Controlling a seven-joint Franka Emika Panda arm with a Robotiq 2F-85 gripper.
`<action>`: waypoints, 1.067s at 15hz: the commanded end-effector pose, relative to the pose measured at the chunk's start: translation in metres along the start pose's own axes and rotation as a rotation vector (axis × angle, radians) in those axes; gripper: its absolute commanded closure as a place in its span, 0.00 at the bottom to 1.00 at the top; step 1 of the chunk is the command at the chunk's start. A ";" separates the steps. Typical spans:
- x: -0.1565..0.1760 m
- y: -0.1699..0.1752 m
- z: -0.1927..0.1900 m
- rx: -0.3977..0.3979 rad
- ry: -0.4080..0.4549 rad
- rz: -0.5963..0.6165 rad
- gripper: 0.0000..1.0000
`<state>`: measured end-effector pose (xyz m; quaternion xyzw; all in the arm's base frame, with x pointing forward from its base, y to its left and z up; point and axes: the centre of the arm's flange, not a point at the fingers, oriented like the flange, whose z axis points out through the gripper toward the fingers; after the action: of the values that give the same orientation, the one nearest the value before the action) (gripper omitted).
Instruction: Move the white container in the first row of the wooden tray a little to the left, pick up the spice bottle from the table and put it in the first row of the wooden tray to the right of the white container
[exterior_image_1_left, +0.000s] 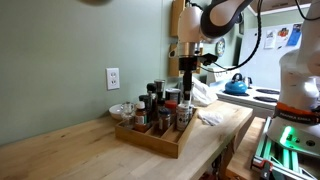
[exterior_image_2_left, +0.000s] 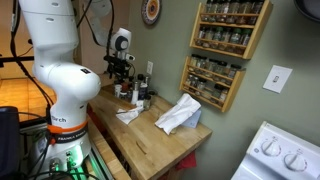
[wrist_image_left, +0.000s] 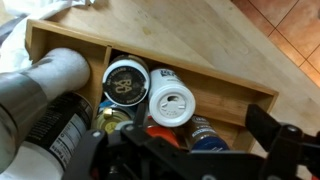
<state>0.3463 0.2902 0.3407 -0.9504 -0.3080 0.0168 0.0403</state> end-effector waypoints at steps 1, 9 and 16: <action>0.001 0.002 0.018 -0.039 0.009 -0.003 0.00; 0.001 0.012 0.041 -0.072 0.034 0.005 0.00; 0.001 0.013 0.047 -0.074 0.033 0.009 0.07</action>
<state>0.3560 0.2854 0.3008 -0.9509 -0.3090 -0.0073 0.0187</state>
